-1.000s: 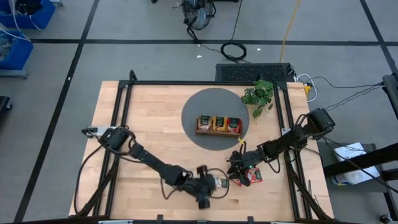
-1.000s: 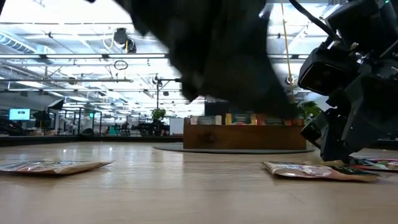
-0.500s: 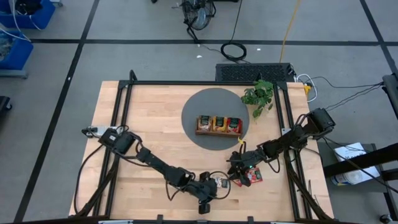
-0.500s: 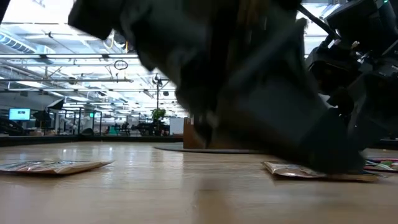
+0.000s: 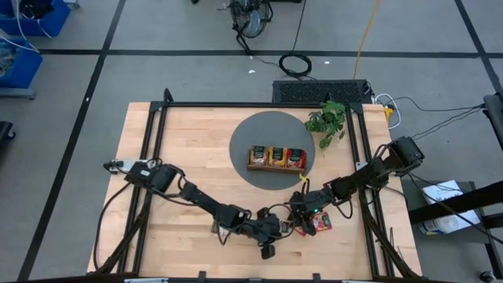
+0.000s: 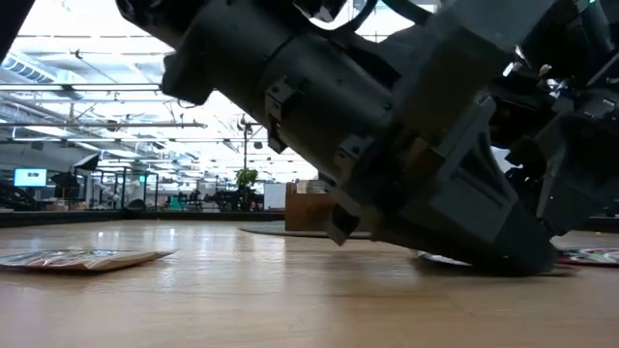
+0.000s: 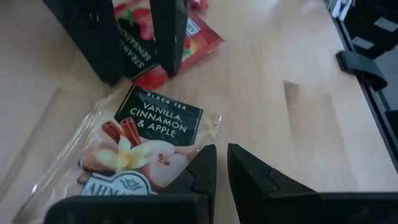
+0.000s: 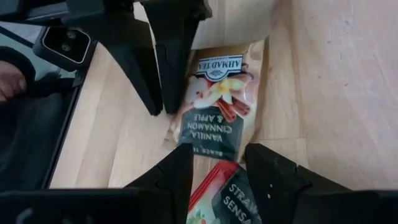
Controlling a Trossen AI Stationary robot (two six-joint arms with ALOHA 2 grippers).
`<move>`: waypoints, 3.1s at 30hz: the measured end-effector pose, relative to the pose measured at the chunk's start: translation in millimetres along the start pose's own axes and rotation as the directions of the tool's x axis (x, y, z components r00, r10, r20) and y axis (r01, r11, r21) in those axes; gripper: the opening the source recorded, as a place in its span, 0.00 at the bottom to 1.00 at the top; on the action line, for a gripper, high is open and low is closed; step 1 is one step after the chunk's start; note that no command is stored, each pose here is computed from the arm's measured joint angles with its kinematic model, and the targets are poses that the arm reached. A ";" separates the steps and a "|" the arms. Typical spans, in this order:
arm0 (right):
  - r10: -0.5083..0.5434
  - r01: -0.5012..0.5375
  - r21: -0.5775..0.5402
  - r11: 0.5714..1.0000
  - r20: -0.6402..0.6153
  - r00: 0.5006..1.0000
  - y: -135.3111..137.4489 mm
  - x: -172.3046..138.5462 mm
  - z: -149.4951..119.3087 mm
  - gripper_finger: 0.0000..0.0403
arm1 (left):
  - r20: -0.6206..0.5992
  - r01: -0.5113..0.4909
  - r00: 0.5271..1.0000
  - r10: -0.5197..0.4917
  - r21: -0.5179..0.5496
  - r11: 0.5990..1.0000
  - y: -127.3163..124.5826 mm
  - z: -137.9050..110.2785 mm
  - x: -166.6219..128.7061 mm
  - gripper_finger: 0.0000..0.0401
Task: Pick & Place Tea
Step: Put the brown tea bag into the left section of the wooden organizer
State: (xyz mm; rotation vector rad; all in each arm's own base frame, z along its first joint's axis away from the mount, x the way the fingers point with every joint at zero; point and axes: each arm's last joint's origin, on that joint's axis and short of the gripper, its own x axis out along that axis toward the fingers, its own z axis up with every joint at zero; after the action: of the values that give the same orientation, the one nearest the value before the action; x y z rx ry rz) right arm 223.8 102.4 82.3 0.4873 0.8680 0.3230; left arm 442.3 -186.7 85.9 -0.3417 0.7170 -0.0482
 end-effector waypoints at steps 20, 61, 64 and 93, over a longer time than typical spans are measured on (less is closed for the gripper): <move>-0.085 0.085 -0.006 0.996 0.008 0.996 -4.1 0.0 -2.1 0.33 | 0.035 -0.035 0.999 0.034 0.037 0.999 6.9 3.3 2.6 0.12; -0.196 0.210 -0.520 0.828 0.082 0.977 51.5 -14.6 61.5 0.00 | 0.201 -0.258 0.956 0.215 0.223 0.940 -40.6 35.8 -71.7 0.14; -0.211 0.231 -0.562 0.794 0.101 0.972 60.0 -14.4 63.1 0.00 | 0.164 -0.271 0.957 0.240 0.204 0.941 -37.4 34.8 -74.7 0.21; -0.223 0.312 -0.611 0.727 0.219 0.950 73.8 -14.0 66.6 0.00 | 0.049 -0.150 0.988 0.148 0.055 0.987 3.0 57.0 -63.8 0.39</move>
State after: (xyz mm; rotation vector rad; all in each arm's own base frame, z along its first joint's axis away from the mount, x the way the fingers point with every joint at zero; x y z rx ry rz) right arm 262.4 140.0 167.0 -0.2630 0.6326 0.2940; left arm 431.0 -157.1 165.5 -0.2312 0.6934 0.0799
